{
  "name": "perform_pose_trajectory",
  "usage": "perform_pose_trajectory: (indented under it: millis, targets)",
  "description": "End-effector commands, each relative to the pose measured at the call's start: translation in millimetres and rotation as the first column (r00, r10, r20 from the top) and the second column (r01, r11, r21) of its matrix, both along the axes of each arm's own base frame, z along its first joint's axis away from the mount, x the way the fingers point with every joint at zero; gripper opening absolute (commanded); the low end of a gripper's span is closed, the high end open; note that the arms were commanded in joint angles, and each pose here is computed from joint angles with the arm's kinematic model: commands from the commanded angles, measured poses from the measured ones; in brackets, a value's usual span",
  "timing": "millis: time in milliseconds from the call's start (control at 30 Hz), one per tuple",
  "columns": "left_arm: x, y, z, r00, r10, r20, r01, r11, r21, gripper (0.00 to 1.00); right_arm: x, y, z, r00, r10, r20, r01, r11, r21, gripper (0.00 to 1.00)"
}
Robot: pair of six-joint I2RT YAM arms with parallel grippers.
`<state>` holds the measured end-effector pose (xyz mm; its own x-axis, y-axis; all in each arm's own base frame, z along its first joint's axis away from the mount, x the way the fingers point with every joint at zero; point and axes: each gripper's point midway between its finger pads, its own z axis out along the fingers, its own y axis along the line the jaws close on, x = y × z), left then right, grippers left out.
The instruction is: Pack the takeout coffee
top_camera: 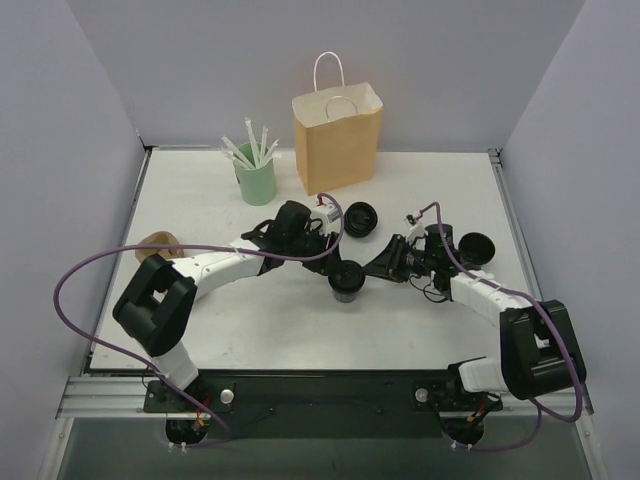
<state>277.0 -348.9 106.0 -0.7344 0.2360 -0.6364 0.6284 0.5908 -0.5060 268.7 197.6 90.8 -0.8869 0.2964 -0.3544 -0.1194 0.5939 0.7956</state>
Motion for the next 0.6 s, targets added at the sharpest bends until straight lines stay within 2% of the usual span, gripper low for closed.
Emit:
perform_pose_trajectory:
  millis: [0, 300, 567]
  targets:
    - [-17, 26, -62, 0.996, 0.023, -0.082, -0.009, 0.985, 0.172, 0.52, -13, 2, -21, 0.999, 0.012, -0.033, -0.011, 1.000, 0.022, 0.17]
    - [-24, 32, -86, 0.993, 0.048, -0.104, -0.029, 0.984, 0.178, 0.49, -22, 1, -42, 0.998, -0.045, -0.039, 0.047, 0.996, 0.072, 0.08]
    - [-35, 37, -105, 0.991, 0.069, -0.116, -0.046, 0.981, 0.190, 0.49, -33, -9, -69, 0.991, -0.126, -0.050, 0.130, 0.989, 0.072, 0.07]
